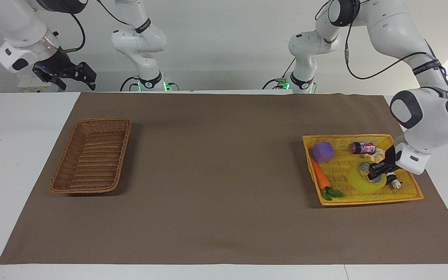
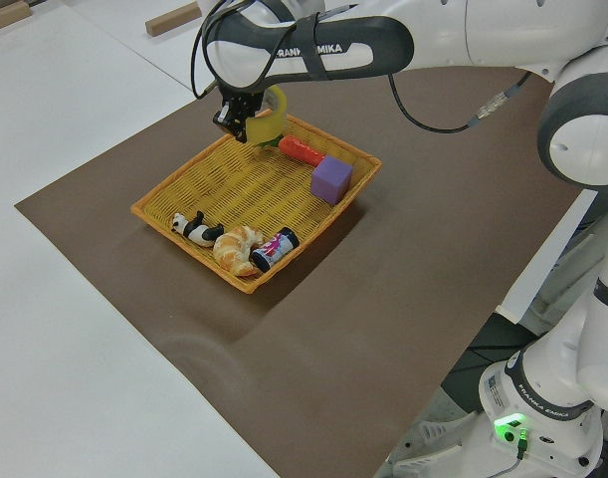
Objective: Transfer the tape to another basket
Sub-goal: 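Lift the tape roll with the left gripper toward the table center, then hold the tape with the left gripper while the right gripper reaches it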
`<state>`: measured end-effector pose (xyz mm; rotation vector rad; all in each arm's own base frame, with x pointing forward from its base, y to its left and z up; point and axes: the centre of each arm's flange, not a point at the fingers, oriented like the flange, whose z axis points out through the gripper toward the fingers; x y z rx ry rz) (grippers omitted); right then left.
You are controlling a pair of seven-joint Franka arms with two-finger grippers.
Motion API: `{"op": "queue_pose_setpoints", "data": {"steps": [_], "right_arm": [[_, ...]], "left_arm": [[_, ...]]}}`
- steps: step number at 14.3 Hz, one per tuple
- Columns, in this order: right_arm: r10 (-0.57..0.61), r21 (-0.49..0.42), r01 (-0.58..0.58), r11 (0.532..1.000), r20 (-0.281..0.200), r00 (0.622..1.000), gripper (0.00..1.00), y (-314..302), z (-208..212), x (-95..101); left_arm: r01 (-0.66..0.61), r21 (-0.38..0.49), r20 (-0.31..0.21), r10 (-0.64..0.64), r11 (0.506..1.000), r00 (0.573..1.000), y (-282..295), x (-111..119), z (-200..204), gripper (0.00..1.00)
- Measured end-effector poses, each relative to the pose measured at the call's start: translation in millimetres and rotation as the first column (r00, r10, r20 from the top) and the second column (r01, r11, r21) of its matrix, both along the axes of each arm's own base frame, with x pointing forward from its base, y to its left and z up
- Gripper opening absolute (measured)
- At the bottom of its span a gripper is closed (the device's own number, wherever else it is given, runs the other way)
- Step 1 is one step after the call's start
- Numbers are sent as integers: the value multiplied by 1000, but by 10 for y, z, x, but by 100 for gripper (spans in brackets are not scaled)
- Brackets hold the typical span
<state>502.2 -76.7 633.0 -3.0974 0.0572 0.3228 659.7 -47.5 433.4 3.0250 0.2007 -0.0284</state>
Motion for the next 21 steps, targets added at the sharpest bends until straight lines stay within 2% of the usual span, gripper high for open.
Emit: {"op": "queue_pose_setpoints", "data": {"steps": [4,8,12,14,16,18,19,21], "right_arm": [[0,0,0,1000,0,1000,100,0,0,0],[0,0,0,1000,0,1000,100,1,0,0],[1,2,-1,1000,0,1000,100,-2,0,0],[71,33,-72,997,27,997,100,85,-14,43],[122,180,-142,973,115,986,100,322,-111,167],[57,391,-118,913,164,985,100,556,-390,302],[11,479,-92,873,168,986,100,658,-581,385],[-92,645,-15,764,132,987,100,999,-1020,577]], "left_arm": [[-7,-47,-60,4,999,998,-1561,-344,4,22],[30,-55,-93,-35,998,995,-2563,-781,-26,22],[46,-62,-122,-54,997,991,-2778,-977,-97,22],[42,-64,-127,-50,997,991,-2759,-999,-95,22],[41,-63,-130,-49,997,990,-2743,-1012,-95,22],[41,-62,-131,-49,997,990,-2745,-1016,-98,22],[41,-62,-131,-49,997,990,-2746,-1017,-99,22],[42,-63,-132,-50,997,990,-2750,-1019,-99,22]]}}
